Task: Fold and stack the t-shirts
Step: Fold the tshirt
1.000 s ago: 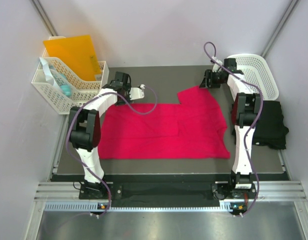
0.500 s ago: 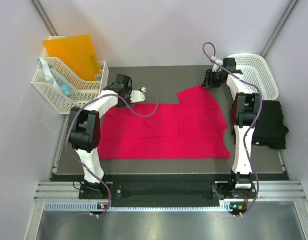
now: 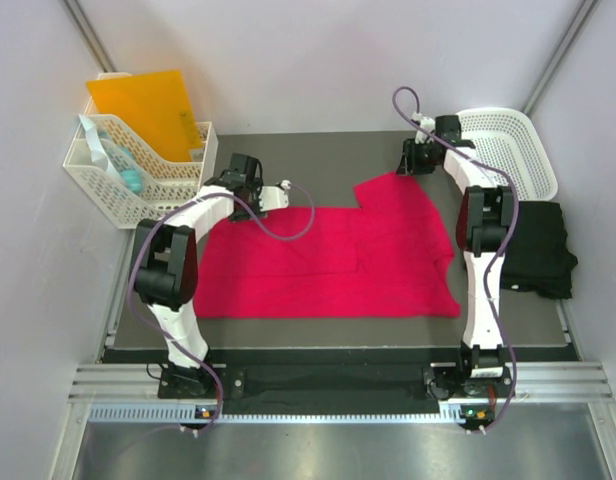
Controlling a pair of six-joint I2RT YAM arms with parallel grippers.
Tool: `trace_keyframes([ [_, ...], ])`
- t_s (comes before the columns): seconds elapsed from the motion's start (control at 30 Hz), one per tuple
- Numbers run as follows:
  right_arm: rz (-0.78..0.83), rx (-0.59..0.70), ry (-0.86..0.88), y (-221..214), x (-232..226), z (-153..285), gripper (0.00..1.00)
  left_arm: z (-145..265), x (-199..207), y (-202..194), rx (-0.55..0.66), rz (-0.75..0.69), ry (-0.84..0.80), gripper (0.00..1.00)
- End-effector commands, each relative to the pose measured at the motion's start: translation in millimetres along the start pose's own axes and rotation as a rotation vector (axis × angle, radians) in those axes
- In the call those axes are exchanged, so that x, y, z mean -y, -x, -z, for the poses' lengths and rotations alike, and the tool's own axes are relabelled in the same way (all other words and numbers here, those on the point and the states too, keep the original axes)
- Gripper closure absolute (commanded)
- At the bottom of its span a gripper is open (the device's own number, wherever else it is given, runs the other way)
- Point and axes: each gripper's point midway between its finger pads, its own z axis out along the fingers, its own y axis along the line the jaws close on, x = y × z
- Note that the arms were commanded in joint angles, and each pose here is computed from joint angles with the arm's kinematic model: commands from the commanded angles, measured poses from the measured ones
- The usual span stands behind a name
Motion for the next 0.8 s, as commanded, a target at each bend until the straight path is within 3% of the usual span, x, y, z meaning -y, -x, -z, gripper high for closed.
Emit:
trace_keyframes([
  [0.0,0.036,-0.034,-0.009,-7.0,-11.8,-7.4,0.55,24.5,-15.7,6.0,0.039,0.005,0.065,0.38],
  [0.37,0.028,-0.065,-0.037,-21.6,-5.0,-14.9,0.57,29.6,-12.8,6.7,0.049,0.012,0.063,0.38],
  [0.47,0.032,-0.056,-0.055,-17.7,-1.4,-15.9,0.66,31.1,-10.6,6.1,0.048,0.015,0.06,0.39],
  [0.6,0.036,-0.049,-0.08,-15.2,3.6,-16.8,0.89,31.3,-6.3,4.4,0.042,0.012,0.055,0.39],
  [0.7,0.048,-0.045,-0.096,-13.6,6.0,-16.8,0.99,30.6,-3.0,2.0,0.035,0.013,0.049,0.39],
  [0.77,0.054,-0.046,-0.105,-13.6,7.9,-16.6,1.0,27.0,4.7,-0.6,0.027,0.01,0.031,0.44],
])
